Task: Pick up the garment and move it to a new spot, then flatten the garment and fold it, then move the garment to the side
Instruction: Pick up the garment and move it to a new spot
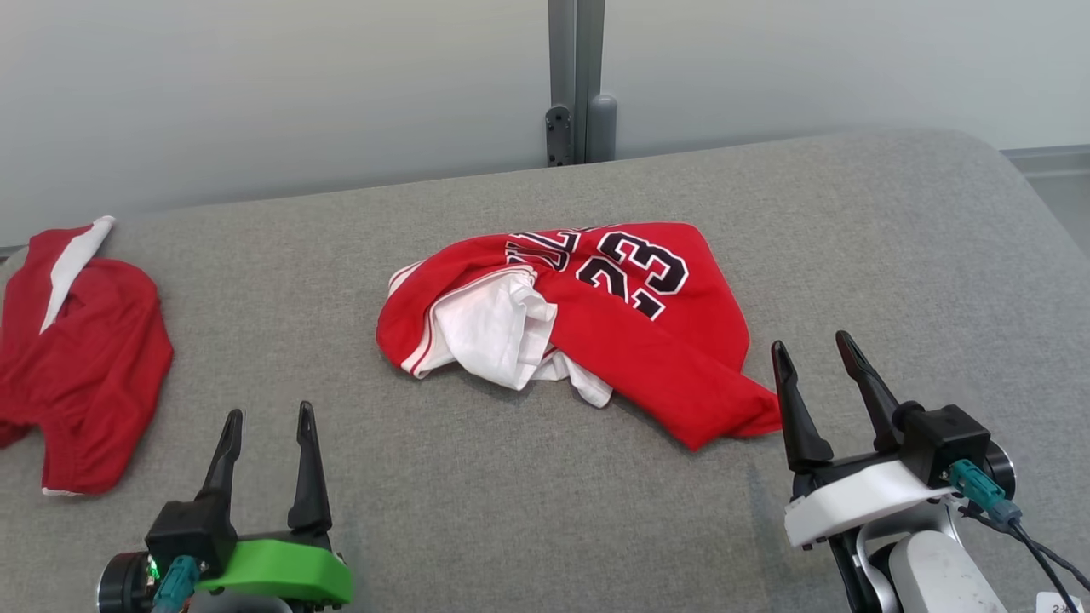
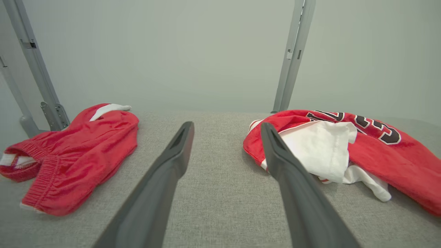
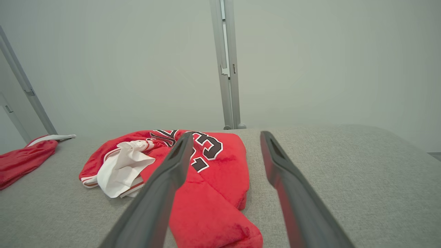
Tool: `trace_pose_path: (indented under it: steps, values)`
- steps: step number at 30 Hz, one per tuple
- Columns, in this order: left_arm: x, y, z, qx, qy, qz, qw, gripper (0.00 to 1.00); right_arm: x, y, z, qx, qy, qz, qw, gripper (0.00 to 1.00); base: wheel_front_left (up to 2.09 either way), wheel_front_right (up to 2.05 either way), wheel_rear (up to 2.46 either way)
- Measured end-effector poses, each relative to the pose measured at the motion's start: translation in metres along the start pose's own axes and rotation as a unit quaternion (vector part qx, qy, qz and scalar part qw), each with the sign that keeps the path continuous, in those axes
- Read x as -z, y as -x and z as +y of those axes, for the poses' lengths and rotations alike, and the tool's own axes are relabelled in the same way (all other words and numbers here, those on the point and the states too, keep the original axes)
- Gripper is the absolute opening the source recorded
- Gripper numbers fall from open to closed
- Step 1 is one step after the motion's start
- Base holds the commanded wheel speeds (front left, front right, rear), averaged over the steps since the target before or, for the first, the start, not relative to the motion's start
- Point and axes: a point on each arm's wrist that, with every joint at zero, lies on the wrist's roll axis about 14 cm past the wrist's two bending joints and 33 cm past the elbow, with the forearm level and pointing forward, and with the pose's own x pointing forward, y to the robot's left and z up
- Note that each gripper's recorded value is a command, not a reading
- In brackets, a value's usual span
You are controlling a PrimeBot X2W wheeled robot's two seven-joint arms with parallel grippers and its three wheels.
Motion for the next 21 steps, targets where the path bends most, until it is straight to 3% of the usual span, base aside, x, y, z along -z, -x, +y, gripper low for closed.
trace_pose_path:
  steps: [21]
  values:
    - [0.0, 0.027, 0.005, -0.018, 0.003, 0.0, 1.0, 1.0, 0.002, 0.007, 0.008, -0.009, -0.007, 0.004, 1.0, 1.0, 0.0, 0.0, 0.0]
